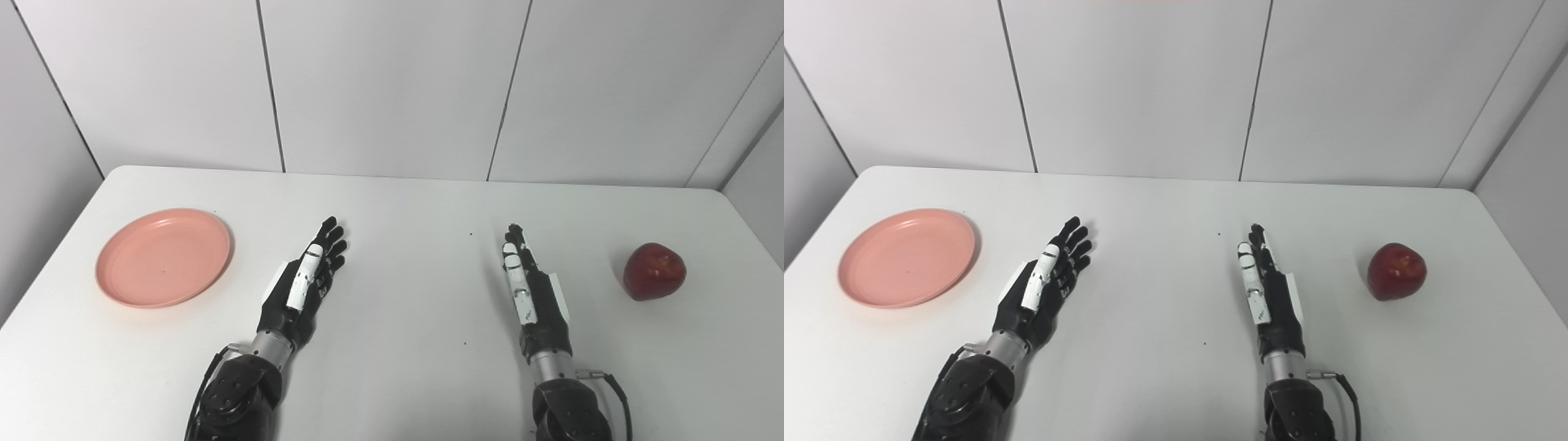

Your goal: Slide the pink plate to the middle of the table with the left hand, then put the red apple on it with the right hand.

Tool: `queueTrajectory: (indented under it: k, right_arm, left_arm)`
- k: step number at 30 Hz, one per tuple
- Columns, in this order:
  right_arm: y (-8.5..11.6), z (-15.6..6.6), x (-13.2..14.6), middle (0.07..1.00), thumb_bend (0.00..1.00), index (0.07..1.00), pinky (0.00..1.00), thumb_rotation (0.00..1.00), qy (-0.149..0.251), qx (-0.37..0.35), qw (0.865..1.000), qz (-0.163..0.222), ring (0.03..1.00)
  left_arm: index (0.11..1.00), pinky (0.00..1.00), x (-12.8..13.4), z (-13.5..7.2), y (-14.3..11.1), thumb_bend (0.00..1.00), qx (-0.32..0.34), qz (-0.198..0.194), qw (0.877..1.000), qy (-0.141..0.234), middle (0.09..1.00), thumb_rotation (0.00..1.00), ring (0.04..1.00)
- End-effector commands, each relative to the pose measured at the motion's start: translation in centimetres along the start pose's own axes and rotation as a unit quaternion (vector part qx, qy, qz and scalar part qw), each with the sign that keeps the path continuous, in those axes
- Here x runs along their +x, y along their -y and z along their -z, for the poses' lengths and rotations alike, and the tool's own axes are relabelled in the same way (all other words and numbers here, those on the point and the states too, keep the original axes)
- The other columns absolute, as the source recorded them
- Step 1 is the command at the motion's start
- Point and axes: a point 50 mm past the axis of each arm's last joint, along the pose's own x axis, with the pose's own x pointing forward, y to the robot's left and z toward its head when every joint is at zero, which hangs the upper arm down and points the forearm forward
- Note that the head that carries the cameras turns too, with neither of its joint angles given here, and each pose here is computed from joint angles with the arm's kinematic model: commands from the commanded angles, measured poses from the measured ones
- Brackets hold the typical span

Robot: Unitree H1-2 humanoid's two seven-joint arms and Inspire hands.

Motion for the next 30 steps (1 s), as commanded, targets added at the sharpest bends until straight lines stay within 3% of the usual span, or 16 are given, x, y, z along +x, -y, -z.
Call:
queueTrajectory:
  k: [1,16,30]
  right_arm:
    - [-0.1,-1.6,0.4,0.963,0.23,0.959,0.97,1.00,0.048,0.003,0.999,0.001,0.964]
    - [0.1,-1.5,0.4,0.966,0.22,0.960,0.97,1.00,0.045,0.003,0.999,0.001,0.966]
    - [2.0,-1.0,0.0,0.967,0.21,0.959,0.97,1.00,0.053,0.008,0.999,-0.005,0.970]
  left_arm:
    - [0.983,1.00,0.1,-0.3,0.4,0.39,-0.003,0.003,1.000,0.007,0.993,1.00,0.987]
    - [0.979,1.00,0.1,-0.1,0.5,0.40,-0.002,0.003,1.000,0.006,0.988,1.00,0.979]
    - [0.968,0.98,0.4,0.7,2.8,0.38,-0.014,0.003,1.000,-0.004,0.982,1.00,0.969]
